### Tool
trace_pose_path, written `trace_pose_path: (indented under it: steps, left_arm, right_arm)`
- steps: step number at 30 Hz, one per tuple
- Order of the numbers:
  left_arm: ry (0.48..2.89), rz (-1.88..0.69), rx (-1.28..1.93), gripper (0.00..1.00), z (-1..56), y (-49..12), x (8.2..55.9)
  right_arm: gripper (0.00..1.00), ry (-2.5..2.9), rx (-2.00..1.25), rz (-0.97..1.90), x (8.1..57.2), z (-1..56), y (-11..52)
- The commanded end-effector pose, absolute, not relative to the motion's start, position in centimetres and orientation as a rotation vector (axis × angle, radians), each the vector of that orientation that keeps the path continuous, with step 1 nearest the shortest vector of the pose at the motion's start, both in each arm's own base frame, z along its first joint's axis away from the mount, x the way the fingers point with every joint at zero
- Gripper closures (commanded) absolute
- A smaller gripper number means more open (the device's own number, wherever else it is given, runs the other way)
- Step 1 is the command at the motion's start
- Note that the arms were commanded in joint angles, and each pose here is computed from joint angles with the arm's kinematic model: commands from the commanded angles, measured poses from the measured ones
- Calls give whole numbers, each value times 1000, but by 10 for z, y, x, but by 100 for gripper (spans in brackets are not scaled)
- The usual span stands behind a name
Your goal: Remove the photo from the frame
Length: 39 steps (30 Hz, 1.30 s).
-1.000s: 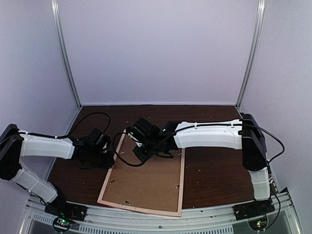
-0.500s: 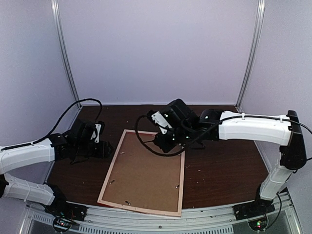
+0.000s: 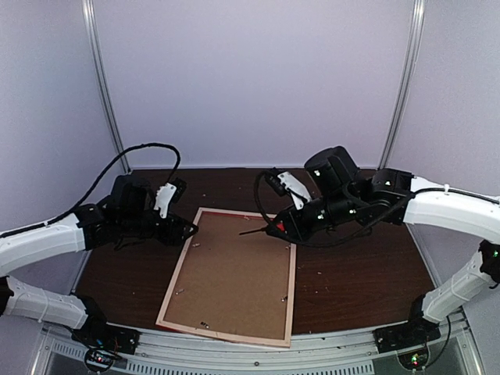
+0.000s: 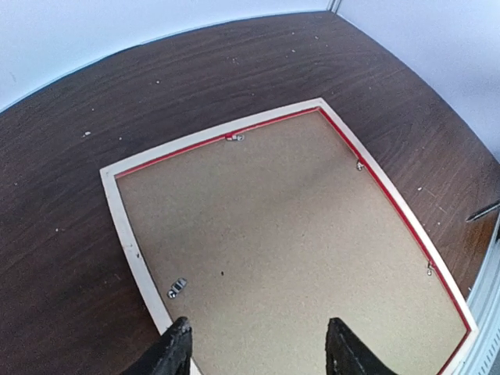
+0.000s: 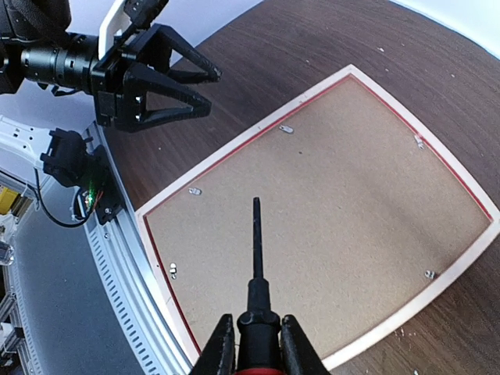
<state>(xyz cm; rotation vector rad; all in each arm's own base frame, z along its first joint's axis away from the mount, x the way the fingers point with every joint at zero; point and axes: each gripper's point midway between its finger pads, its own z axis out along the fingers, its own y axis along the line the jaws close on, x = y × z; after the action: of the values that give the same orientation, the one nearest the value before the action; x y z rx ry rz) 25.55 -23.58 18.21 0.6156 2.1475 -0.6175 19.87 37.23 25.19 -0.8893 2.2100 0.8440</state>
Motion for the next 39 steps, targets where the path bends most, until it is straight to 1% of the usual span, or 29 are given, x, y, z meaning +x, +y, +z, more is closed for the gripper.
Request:
trace_pose_path:
  steps: [1, 3, 6, 9, 13, 19, 23, 29, 33, 39]
  left_arm:
    - [2053, -527, 901, 40, 188, -261, 274]
    - [2078, -475, 977, 41, 178, -272, 288]
    - [2081, -409, 1067, 45, 175, -287, 316]
    - [2115, -386, 1127, 44, 163, -295, 345]
    - [2225, -514, 1120, 45, 150, -296, 384]
    - [2333, -692, 1040, 45, 133, -300, 424]
    - [2408, -812, 967, 44, 122, -302, 442]
    - [2480, -1006, 850, 44, 102, -303, 461]
    - [2519, -1085, 759, 44, 87, -295, 474]
    - [2580, -1125, 711, 42, 73, -291, 484]
  right_arm:
    - [100, 2319, -743, 677, 204, 239, 333]
    - [100, 2360, -687, 600, 207, 228, 320]
    - [100, 2421, -623, 573, 206, 209, 313]
    - [100, 2460, -560, 530, 208, 191, 306]
    - [100, 2465, -486, 443, 222, 176, 303]
    - [100, 2442, -405, 293, 261, 164, 309]
    - [100, 2449, -384, 263, 292, 154, 314]
    - [100, 2477, -322, 318, 337, 134, 317]
    - [100, 2497, -283, 333, 358, 122, 314]
    - [100, 2527, -246, 336, 381, 106, 310]
